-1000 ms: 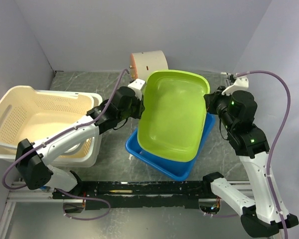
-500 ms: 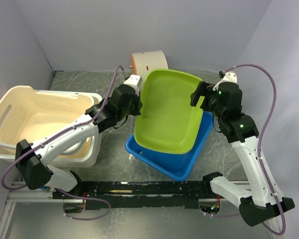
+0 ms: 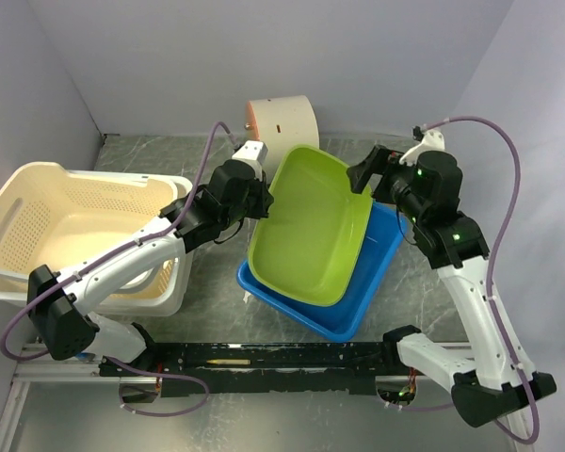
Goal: Turn the large container upside down
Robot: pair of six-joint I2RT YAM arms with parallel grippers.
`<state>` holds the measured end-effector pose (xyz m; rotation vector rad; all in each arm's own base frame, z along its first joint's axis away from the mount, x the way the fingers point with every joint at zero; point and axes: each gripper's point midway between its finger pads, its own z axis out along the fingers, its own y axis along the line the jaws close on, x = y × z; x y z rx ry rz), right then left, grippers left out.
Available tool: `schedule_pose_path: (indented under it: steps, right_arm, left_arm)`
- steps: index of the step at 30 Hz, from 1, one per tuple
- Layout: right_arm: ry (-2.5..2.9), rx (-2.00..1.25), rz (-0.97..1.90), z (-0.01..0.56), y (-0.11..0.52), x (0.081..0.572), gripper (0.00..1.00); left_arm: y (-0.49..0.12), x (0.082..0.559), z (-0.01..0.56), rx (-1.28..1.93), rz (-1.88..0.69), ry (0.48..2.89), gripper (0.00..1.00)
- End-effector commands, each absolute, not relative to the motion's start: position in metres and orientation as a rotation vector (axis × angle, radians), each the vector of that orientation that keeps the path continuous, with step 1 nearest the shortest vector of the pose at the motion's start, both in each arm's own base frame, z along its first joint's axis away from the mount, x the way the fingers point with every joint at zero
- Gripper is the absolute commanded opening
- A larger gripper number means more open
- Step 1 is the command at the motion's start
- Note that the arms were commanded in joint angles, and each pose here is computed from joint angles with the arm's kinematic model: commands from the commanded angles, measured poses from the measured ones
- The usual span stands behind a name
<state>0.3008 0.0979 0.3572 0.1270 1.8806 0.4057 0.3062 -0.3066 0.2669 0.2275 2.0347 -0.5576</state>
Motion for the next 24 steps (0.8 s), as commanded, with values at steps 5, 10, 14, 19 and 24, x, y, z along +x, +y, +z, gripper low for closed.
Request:
schedule_pose_path:
  steps: [5,10,14,19,24]
  right_arm:
    - [1.858,-0.017,0.852,0.345,0.179,0.296,0.85]
    - [1.896,0.029,0.859,0.327,0.179,0.284,0.86]
    - [1.953,0.235,0.863,0.309,0.172,0.291,0.85]
    - [1.982,0.430,0.934,0.307,0.180,0.307,0.85]
    - [1.998,0.486,0.948,0.309,0.207,0.320,0.85]
  left_arm:
    - [-0.312,0.311,0.318,0.027,-0.691,1.931,0.07]
    - [-0.318,0.307,0.319,0.045,-0.740,1.920,0.07]
    - [-0.327,0.300,0.315,0.129,-0.788,1.882,0.07]
    - [-0.323,0.296,0.313,0.180,-0.757,1.864,0.07]
    - [-0.327,0.293,0.312,0.221,-0.735,1.854,0.07]
